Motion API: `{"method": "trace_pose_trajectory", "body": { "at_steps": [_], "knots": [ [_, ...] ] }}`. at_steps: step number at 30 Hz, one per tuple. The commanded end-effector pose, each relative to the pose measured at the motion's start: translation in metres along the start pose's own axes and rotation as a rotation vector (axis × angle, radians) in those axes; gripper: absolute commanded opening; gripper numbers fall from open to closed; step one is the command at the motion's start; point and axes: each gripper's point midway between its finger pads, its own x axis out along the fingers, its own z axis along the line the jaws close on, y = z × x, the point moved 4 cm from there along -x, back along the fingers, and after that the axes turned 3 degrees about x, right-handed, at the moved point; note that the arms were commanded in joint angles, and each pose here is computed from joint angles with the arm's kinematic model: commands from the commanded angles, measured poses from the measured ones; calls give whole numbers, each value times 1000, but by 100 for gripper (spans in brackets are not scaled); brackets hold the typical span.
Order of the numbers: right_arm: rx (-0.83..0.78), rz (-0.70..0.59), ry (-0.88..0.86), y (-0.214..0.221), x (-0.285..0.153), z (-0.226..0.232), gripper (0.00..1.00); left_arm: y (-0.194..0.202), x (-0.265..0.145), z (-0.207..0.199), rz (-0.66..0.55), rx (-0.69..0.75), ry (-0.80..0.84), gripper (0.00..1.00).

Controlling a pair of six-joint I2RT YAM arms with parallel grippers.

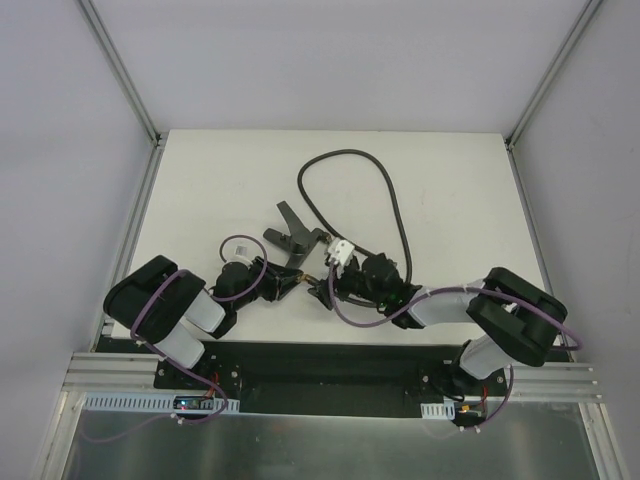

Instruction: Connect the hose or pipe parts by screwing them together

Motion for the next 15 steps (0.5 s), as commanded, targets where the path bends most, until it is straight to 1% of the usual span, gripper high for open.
{"method": "trace_pose_trajectory", "body": {
  "at_steps": [1,2,3,5,6,10,13,15],
  "knots": [
    [-410,130,214,-4,-1,0,85,2,1,-40,11,52,155,0],
    [-448,143,259,-4,-1,-3,85,2,0,-41,12,52,153,0],
    [-515,153,254,-4,0,5,84,2,1,-42,12,52,153,0],
    [-571,181,289,-2,2,6,82,3,0,-42,20,52,148,0],
    [-613,195,279,0,3,11,82,3,1,-43,20,52,148,0],
    [-718,254,296,5,13,16,81,4,-1,-45,23,57,148,0],
    [-776,281,344,6,23,15,78,4,-3,-46,21,59,149,0],
    [-779,277,357,2,27,16,74,4,-4,-46,23,59,146,0]
  ]
}}
